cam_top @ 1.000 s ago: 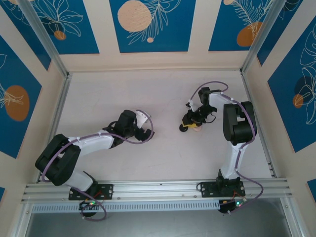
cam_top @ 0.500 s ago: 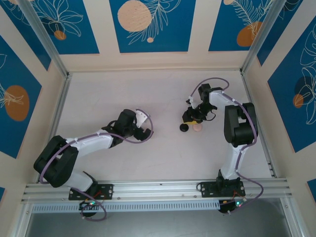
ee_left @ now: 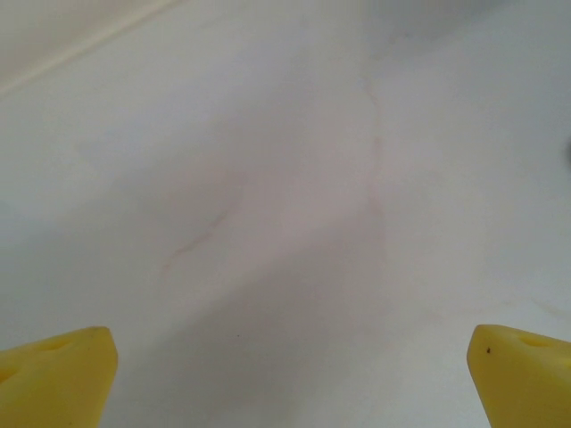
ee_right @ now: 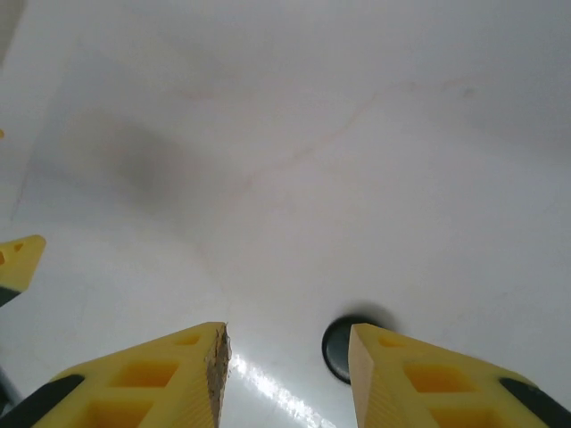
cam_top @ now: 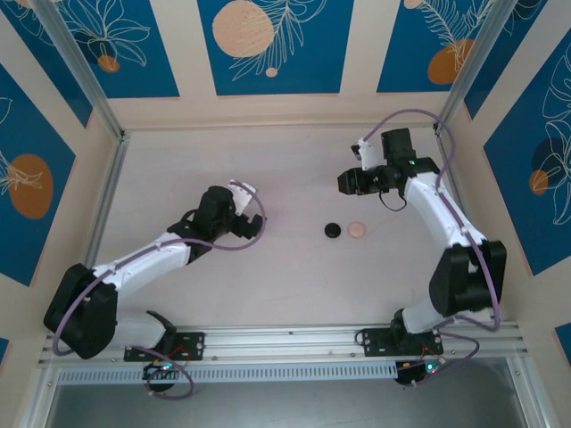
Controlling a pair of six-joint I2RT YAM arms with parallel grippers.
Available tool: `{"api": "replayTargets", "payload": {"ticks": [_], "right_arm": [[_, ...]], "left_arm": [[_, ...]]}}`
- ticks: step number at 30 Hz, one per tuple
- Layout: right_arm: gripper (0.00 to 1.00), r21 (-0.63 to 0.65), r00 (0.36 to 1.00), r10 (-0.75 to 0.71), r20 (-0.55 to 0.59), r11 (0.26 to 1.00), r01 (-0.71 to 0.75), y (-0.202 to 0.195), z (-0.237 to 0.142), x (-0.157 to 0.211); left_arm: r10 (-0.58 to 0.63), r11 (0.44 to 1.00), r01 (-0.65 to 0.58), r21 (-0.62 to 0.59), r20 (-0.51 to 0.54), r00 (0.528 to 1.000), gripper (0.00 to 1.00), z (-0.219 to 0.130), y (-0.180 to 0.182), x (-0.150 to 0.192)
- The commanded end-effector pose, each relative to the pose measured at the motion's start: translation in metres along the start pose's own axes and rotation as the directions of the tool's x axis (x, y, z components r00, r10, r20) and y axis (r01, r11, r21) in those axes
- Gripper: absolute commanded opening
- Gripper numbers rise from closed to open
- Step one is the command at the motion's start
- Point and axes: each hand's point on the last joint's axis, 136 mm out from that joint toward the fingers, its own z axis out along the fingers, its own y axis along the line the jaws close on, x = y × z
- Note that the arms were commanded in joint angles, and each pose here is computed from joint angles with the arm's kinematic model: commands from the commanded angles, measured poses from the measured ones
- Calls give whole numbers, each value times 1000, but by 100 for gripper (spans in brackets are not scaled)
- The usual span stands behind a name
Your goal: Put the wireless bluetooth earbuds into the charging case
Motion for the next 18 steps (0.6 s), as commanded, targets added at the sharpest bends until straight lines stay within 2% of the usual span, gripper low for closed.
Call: {"api": "replayTargets", "payload": {"ticks": [1,4,5,6,11,18], "right_arm": [[42,32,987,-31,159,999,26,-11,-8,-15],[48,68,961,-59,270,997,42,-22,-16,-14],[92,89,951,-68,302,995,43,-27,-18,-13],[99,111,942,-77,325,993,43,-33,-18,-9],[99,211,917,-72,393,977,-14,-69,-11,11],[99,292,882,-82,464,954,-64,-97,-3,36]], "left_arm": [[-29,989,31,-143,16,999,100,-13,42,-8],[-91,965,95,-246,26,995,100,-19,73,0],[-117,949,123,-292,38,992,100,-22,85,5],[-140,928,152,-341,60,988,100,-24,98,9],[-197,851,255,-459,171,965,100,-37,135,28],[-184,781,303,-546,261,947,100,-46,156,60]]}}
